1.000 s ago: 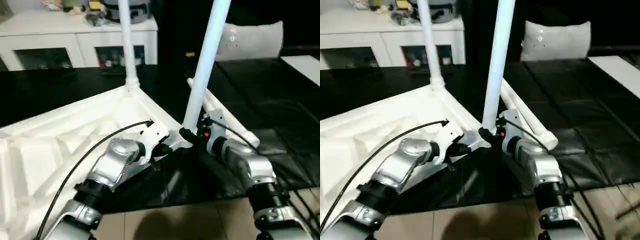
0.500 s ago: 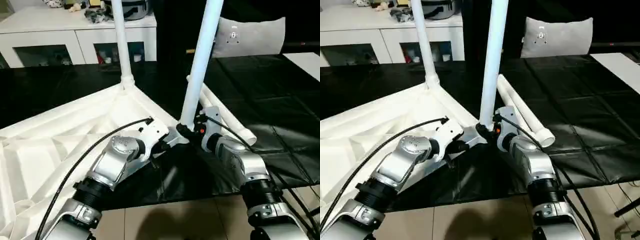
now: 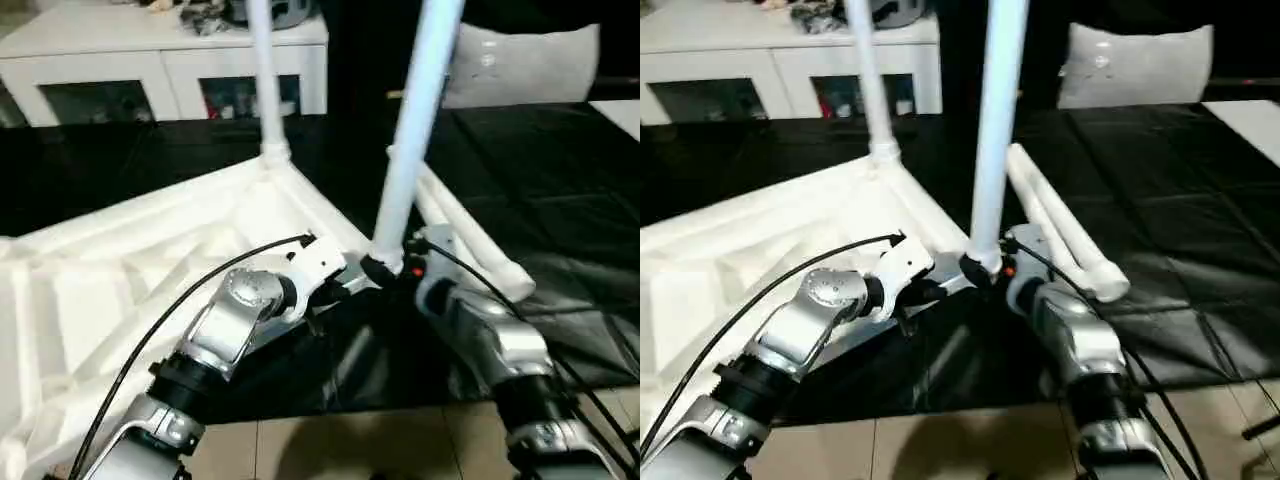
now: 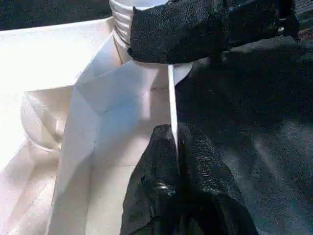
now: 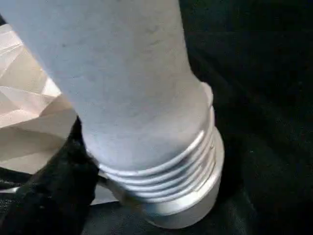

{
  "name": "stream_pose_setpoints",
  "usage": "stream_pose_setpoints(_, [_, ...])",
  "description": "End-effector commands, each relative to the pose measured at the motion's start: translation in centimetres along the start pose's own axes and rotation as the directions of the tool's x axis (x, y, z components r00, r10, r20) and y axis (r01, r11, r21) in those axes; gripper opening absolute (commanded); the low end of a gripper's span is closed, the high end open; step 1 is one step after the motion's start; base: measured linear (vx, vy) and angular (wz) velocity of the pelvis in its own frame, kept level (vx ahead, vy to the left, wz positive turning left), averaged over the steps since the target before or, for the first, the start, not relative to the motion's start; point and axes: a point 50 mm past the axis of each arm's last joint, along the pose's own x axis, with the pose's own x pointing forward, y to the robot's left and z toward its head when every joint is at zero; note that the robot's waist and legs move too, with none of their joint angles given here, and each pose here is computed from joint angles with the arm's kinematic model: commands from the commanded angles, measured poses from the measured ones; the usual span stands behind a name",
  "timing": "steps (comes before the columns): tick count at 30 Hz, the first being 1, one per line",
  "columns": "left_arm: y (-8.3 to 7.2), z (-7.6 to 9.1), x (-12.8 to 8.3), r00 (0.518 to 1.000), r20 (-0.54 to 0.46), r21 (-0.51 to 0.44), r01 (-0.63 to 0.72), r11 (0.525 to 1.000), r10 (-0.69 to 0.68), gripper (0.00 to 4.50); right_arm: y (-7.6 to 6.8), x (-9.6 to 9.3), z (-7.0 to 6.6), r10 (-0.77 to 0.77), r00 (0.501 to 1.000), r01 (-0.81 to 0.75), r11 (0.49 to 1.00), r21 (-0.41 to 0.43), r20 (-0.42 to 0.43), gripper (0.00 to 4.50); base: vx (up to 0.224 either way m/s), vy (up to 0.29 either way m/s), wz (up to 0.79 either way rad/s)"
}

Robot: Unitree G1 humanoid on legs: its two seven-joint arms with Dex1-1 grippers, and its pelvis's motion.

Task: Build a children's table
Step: Rotate leg to tighten

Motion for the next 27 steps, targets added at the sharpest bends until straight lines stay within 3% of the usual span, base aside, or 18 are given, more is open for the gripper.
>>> stream_pose_setpoints(1, [0.1, 0.0, -0.1, 1.000, -0.014, 0.025, -0.002, 1.000, 0.002, 0.00, -0.7, -0.7, -2.1, -0.032, 0.995, 0.034, 0.999, 0.017, -0.090, 4.45, 0.071, -0.025, 0.03])
stream_pose_setpoints(5, [0.2, -0.1, -0.1, 1.000, -0.017, 0.031, 0.002, 1.000, -0.002, 0.00, -0.9, -1.3, -2.3, -0.036, 0.994, 0.039, 0.999, 0.029, -0.103, 4.45, 0.063, -0.025, 0.02])
stream_pose_setpoints(9, [0.3, -0.2, -0.2, 1.000, -0.021, 0.038, 0.005, 0.999, -0.004, 0.00, -0.8, -1.7, -1.9, -0.009, 0.998, 0.012, 0.999, 0.035, -0.061, 4.45, 0.000, 0.000, 0.00])
stream_pose_setpoints(14, [0.5, -0.8, -0.5, 0.999, -0.039, 0.085, 0.037, 0.996, -0.033, 0.00, -0.9, -2.8, -0.5, 0.051, 0.998, -0.048, 0.995, -0.087, 0.023, 4.45, 0.000, 0.000, 0.00])
stream_pose_setpoints(17, [0.5, -1.3, -1.2, 0.991, -0.058, 0.163, 0.128, 0.978, -0.119, 0.00, -0.9, -4.3, 0.9, 0.211, 0.977, -0.201, 0.961, -0.189, 0.037, 4.45, 0.000, 0.000, 0.00])
stream_pose_setpoints(20, [0.4, -1.7, -1.7, 0.979, -0.082, 0.227, 0.201, 0.953, -0.187, 0.00, -0.8, -5.1, 1.0, 0.306, 0.952, -0.300, 0.913, -0.276, -0.024, 4.45, 0.000, 0.000, 0.00])
stream_pose_setpoints(23, [0.1, -2.2, -2.4, 0.950, -0.135, 0.284, 0.310, 0.907, -0.282, 0.00, -0.5, -5.8, 1.4, 0.424, 0.901, -0.428, 0.845, -0.320, -0.087, 4.45, 0.000, 0.000, 0.00])
stream_pose_setpoints(27, [-0.2, -2.4, -2.7, 0.925, -0.168, 0.325, 0.379, 0.867, -0.341, 0.00, -0.3, -5.7, 1.7, 0.460, 0.880, -0.471, 0.811, -0.348, -0.117, 4.45, 0.000, 0.000, 0.00])
